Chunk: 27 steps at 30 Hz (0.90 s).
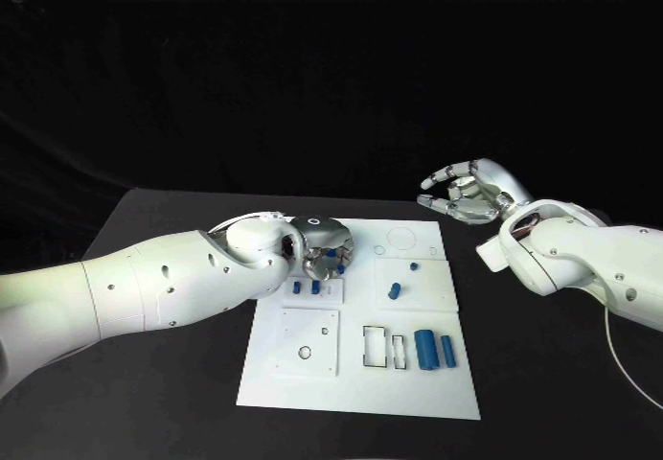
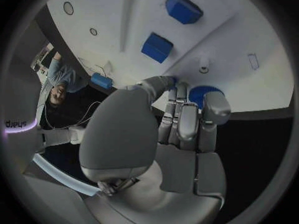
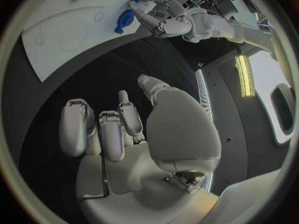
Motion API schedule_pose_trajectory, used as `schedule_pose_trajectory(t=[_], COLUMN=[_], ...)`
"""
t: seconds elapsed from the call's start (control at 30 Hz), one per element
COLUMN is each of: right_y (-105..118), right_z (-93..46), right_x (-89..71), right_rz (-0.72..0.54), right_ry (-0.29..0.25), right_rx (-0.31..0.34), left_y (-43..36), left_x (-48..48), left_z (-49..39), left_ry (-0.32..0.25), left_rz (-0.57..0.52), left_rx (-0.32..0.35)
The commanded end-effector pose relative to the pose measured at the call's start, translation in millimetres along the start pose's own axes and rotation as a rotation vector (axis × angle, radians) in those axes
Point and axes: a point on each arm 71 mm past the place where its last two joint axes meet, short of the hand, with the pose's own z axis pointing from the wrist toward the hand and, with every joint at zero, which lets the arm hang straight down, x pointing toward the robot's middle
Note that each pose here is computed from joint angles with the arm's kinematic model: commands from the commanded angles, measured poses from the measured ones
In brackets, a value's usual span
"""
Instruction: Assemble the parts on the task board
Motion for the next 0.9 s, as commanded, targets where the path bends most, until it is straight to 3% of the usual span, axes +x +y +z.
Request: schedule_pose_trajectory(t=[0.03, 0.9], right_y=[1.0, 0.8], right_z=[-0.1, -0.1], right_x=[1.2, 1.0], right_rz=[-0.003, -0.004], right_ry=[0.009, 0.009], right_rx=[-0.011, -0.011], left_y=[-2.7, -3.5], left_x=[5.7, 6.8], left_z=[0.6, 1.7], left_ry=[0.042, 0.06], left_rz=[-0.012, -0.015], left_rx=[0.012, 0.004])
